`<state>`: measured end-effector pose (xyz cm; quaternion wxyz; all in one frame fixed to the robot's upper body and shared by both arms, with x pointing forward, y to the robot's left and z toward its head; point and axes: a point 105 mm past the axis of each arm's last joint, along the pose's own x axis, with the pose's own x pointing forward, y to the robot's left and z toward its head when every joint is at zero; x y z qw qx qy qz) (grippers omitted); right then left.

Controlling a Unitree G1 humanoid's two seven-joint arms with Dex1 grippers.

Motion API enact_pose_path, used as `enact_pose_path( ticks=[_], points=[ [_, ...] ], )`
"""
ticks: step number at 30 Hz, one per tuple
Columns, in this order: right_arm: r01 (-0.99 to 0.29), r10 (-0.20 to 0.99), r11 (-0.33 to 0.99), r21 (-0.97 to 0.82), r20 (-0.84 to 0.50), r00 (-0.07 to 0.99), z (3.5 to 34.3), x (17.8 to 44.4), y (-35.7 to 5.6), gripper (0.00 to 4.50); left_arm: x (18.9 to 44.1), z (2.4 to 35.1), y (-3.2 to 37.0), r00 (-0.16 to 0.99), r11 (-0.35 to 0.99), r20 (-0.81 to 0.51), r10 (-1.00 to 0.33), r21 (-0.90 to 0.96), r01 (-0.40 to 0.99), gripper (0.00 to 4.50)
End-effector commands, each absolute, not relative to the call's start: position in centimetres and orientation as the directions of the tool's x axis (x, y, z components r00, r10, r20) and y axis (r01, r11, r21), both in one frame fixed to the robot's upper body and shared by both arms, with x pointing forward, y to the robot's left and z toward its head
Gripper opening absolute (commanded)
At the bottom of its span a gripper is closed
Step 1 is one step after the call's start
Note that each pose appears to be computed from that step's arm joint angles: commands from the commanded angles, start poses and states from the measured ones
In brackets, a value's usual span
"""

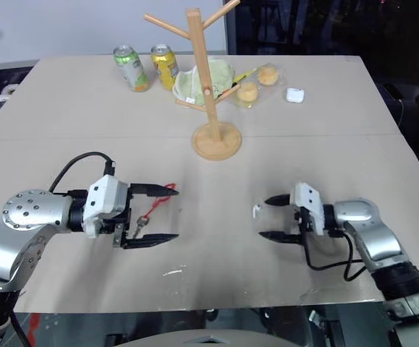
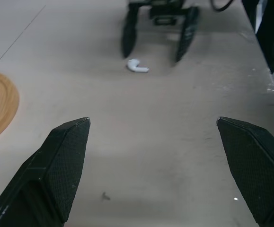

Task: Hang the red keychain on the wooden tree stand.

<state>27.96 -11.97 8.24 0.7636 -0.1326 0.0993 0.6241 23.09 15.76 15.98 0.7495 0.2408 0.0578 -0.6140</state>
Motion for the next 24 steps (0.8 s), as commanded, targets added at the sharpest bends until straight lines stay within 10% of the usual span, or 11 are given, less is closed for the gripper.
enact_pose_path(
  ticks=[1,20,24],
  points=[
    [-0.973,0.920,0.208,-0.098,-0.318,0.229,8.4,29.1,-12.2,4.50,22.6,16.5,15.2,0.216,0.090,-0.376,-0.901,0.326,0.941,4.43],
    [-0.981,0.927,0.152,-0.124,-0.326,0.185,8.1,30.4,-11.0,4.50,23.7,16.4,15.5,0.260,0.131,-0.356,-0.898,0.348,0.928,4.43],
    [-0.983,0.928,0.121,-0.139,-0.335,0.162,7.9,30.1,-10.5,2.81,23.7,16.4,15.3,0.252,0.125,-0.351,-0.902,0.346,0.930,4.50]
  ],
)
